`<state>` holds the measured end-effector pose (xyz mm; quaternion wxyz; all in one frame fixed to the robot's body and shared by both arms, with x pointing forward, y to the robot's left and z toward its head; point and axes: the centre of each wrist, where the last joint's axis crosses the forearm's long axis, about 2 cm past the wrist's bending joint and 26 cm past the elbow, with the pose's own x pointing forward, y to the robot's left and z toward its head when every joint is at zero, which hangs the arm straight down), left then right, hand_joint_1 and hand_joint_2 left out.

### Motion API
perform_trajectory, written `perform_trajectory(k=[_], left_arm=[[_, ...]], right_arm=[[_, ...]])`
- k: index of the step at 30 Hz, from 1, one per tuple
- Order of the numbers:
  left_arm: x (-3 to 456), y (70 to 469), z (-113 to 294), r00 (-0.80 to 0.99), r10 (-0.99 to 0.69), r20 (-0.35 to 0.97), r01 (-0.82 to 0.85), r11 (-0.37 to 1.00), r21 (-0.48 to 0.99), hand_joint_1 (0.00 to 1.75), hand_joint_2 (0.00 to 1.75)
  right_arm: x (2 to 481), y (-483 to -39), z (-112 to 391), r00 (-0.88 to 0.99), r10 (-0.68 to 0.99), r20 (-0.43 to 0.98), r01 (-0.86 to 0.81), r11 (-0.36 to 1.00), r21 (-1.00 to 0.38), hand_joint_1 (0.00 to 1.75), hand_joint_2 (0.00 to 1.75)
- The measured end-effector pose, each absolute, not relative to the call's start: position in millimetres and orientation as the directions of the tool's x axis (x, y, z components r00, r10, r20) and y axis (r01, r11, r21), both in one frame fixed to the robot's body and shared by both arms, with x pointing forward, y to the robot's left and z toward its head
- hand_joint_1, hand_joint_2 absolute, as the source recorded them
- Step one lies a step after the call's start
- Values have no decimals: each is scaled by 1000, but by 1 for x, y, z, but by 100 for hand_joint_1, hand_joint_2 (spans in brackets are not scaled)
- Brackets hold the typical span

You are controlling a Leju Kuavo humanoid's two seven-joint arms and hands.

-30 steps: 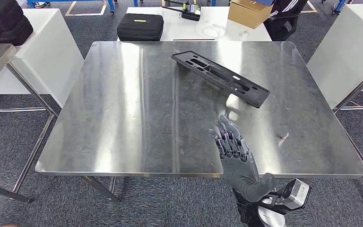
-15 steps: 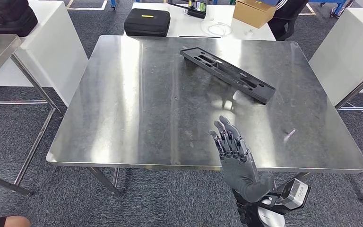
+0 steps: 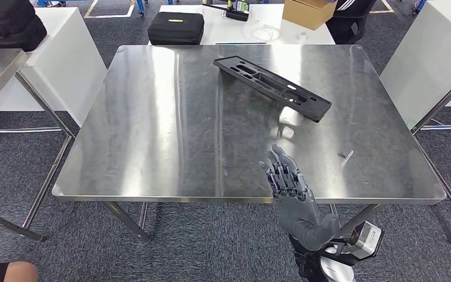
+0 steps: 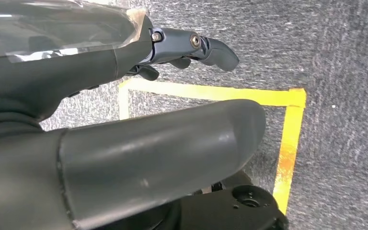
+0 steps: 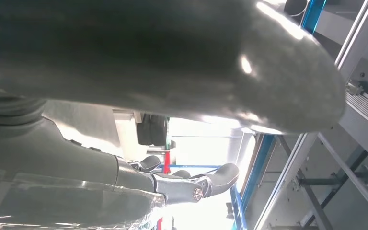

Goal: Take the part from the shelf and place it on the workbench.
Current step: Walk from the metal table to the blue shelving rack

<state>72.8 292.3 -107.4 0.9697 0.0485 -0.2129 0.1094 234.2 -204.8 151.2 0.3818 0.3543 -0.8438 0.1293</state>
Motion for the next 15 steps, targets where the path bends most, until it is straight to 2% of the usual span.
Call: perform_trajectory(k=[15], left_arm=[[73, 293, -107, 881, 202, 427, -244, 969, 45, 0, 0]], right_arm=[[239, -206, 151, -459, -480, 748, -686, 726, 45, 0, 0]])
